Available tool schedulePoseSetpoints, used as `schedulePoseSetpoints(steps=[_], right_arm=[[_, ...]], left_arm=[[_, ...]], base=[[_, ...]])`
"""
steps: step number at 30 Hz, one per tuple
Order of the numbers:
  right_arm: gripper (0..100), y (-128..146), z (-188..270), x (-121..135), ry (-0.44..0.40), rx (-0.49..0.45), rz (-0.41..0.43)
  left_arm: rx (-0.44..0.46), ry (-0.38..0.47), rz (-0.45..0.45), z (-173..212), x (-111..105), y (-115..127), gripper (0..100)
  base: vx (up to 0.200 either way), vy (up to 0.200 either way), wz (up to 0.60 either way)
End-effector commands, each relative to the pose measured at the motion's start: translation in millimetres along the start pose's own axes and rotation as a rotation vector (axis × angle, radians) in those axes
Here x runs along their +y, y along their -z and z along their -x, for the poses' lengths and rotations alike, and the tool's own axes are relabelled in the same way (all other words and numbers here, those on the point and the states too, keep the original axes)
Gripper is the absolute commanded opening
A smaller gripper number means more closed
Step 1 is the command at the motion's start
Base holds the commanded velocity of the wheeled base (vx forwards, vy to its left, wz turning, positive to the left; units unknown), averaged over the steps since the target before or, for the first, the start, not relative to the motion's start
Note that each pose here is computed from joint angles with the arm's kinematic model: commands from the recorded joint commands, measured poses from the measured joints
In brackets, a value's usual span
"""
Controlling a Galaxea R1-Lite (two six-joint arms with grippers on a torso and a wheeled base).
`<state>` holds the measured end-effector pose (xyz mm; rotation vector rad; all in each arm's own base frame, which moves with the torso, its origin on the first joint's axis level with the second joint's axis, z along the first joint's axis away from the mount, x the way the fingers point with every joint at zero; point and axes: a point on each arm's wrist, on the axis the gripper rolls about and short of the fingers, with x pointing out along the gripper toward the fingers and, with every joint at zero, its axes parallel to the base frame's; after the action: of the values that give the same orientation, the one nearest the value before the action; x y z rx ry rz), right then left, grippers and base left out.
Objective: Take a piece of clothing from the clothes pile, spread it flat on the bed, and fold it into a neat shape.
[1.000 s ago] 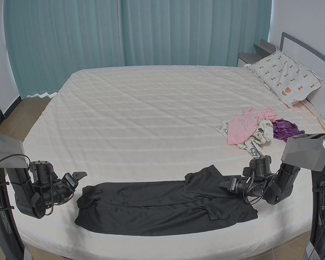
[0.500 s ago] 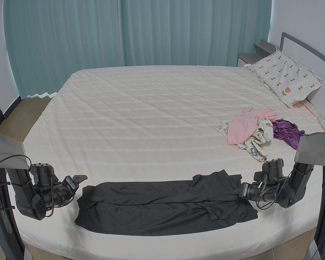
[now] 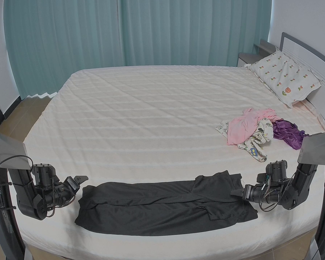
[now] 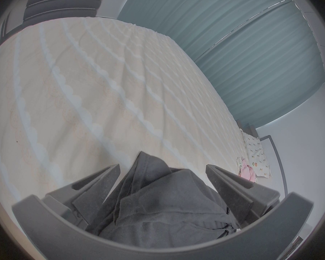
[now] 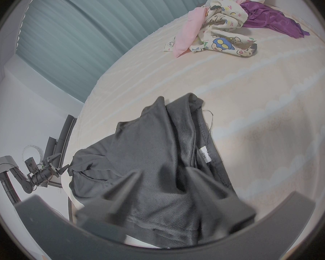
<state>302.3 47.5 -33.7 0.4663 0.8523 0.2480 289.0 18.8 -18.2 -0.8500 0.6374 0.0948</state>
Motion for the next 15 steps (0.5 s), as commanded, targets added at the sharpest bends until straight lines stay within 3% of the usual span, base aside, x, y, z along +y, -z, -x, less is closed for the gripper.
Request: schedulePoseSetpoints(steps=[1,4,6,11,15], right_arm=[[100,-17,12,3,-0.022,-0.076,-0.019],[100,-24,13,3,-0.043,-0.094,-0.059],[100,-30,7,3,-0.061,-0.103,-0.127],[100,-24,-3,-2,-0.058,-0.082,-0.216],[100,-22,-8,-7,-0.057,-0.084,-0.272]], left_arm=[[-0.055,0.023,-0.013,-8,-9,-13,100],[-0.079,0.029,-0.021,-14,-14,-20,100],[-0.071,0.018,-0.048,-25,-21,-32,100],[0.025,-0.048,-0.063,-40,-23,-36,100],[0.056,-0.041,-0.083,-44,-24,-32,100]], base=[[0.000,0.000,0.00],[0.000,0.000,0.00],[0.000,0.000,0.00],[0.000,0.000,0.00],[0.000,0.000,0.00]])
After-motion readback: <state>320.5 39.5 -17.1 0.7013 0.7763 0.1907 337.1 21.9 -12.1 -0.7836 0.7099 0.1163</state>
